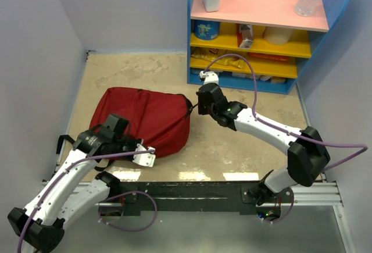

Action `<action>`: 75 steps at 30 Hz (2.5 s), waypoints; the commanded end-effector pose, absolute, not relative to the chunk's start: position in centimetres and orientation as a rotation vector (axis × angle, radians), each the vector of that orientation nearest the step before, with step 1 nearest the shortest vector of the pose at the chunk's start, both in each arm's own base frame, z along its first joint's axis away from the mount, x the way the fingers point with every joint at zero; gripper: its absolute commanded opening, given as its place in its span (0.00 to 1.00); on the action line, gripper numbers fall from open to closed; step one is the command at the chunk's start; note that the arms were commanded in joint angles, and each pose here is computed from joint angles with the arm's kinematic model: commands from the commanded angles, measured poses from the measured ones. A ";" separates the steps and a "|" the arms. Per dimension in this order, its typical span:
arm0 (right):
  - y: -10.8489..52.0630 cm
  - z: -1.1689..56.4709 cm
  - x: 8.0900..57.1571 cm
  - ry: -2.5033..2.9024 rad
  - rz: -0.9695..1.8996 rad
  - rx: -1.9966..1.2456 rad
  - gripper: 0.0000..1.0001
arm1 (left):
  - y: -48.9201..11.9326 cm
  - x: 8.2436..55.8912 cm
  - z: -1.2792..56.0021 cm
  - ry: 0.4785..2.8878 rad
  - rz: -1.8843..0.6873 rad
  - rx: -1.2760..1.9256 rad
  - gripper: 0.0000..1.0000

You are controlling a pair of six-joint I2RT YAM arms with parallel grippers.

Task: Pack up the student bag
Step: Zip the student bag at the center of the board.

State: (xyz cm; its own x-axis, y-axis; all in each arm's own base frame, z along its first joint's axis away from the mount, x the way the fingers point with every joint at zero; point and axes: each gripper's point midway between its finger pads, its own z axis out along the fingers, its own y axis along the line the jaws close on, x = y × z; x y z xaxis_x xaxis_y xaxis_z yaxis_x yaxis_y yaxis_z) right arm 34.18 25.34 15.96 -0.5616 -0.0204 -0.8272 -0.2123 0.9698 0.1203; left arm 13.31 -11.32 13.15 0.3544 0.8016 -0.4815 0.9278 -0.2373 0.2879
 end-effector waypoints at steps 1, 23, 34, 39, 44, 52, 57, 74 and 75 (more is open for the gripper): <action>20.4 20.0 36.9 2.031 0.107 0.024 0.00 | -6.3 13.1 10.5 1.721 -0.093 2.198 0.00; 30.6 17.1 20.4 2.166 0.763 -0.311 0.02 | -4.9 21.4 19.6 1.895 -0.216 1.709 0.36; 29.7 20.3 22.0 1.876 0.567 -0.721 0.44 | -15.3 18.9 26.7 1.625 -0.629 1.624 0.74; 31.2 19.8 22.4 1.891 0.614 -0.823 0.45 | -19.0 17.9 22.5 1.629 -0.805 1.724 1.00; 31.5 19.9 23.2 1.836 0.657 -0.927 0.47 | -20.5 17.7 20.6 1.593 -0.788 1.758 1.00; 33.0 19.1 21.5 1.764 0.767 -1.251 0.49 | -20.4 17.5 18.3 1.646 -0.720 1.730 1.00; 33.5 19.1 21.0 1.741 0.864 -1.319 0.52 | -20.2 17.1 17.4 1.666 -0.700 1.735 0.96; 33.7 14.8 22.2 1.850 0.896 -1.393 0.62 | -20.1 16.2 16.1 1.662 -0.730 1.765 0.95; 33.6 14.8 22.2 1.850 0.897 -1.388 0.62 | -20.2 16.1 16.0 1.661 -0.732 1.768 0.94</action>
State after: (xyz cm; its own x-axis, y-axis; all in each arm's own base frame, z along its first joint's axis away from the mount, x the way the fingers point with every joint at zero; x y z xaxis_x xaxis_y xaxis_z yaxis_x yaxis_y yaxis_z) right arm 21.94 33.07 13.19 -0.2752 -0.5412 -0.7945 -0.9546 0.2518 0.1592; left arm 16.28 -19.40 15.66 0.0496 0.6944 -0.7179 0.9986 -0.0233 0.0465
